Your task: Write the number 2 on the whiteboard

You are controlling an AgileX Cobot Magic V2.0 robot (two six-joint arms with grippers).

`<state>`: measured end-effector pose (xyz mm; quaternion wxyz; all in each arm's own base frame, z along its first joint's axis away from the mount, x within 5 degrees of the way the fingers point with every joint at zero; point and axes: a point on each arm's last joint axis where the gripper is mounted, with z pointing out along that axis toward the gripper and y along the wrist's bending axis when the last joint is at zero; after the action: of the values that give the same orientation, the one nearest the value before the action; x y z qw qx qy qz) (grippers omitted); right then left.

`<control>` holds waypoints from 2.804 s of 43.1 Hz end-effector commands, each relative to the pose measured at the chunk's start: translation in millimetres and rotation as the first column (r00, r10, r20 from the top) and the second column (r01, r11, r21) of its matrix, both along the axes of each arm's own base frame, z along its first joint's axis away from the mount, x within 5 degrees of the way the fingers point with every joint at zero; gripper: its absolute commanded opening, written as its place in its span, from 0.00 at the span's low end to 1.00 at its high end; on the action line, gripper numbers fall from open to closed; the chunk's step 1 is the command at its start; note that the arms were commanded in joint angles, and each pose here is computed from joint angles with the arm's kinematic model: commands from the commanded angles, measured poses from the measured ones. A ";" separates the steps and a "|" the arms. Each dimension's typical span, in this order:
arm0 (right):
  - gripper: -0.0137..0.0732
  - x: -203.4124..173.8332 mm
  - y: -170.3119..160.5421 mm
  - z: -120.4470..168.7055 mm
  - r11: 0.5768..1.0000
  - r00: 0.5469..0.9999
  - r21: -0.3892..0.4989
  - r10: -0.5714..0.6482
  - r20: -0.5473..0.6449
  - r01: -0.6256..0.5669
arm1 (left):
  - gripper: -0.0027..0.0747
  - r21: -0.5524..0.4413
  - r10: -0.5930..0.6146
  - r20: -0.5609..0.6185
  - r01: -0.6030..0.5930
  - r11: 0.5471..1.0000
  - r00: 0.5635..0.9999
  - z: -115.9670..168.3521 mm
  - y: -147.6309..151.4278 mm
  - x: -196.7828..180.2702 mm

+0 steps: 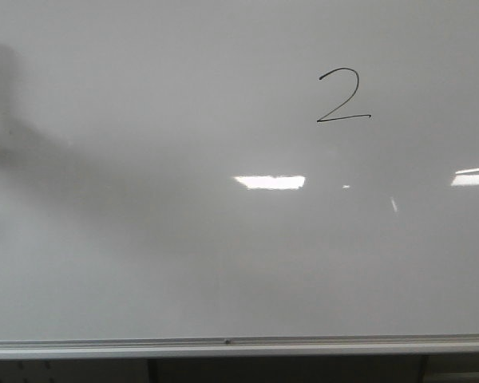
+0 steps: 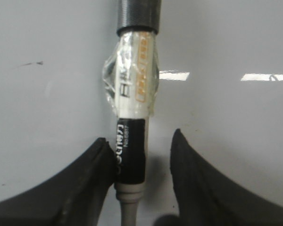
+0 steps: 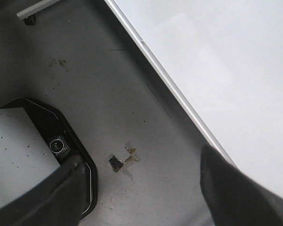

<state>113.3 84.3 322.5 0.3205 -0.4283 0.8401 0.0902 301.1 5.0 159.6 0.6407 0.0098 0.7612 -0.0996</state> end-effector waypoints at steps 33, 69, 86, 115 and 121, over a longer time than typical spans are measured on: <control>0.77 4.0 0.9 15.6 0.994 0.996 0.087 -0.064 0.057 0.059 | 0.56 0.200 0.144 -0.106 -0.121 0.972 0.984 120.5 5.1 -68.1; 0.77 -49.2 -56.4 49.6 0.831 0.871 0.406 -0.469 0.144 0.380 | 0.56 0.243 0.078 -0.406 0.026 0.970 0.910 239.5 -20.3 -199.8; 0.75 -65.5 -67.1 54.1 0.814 0.859 0.460 -0.478 0.184 0.354 | 0.56 0.202 0.032 -0.320 0.035 0.979 0.947 247.7 -22.2 -202.0; 0.08 -63.6 -66.0 51.9 0.815 0.858 0.464 -0.477 0.192 0.349 | 0.01 0.194 0.007 -0.249 0.043 0.980 0.968 253.3 -24.6 -198.9; 0.08 -63.6 -66.0 51.9 0.815 0.858 0.464 -0.477 0.192 0.349 | 0.01 0.192 0.003 -0.240 0.044 0.980 0.971 254.1 -25.0 -198.5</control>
<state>46.7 17.9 361.2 0.4972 -0.1691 0.8420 0.1235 101.5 -18.1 399.2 0.4960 0.0632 0.8658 -0.0194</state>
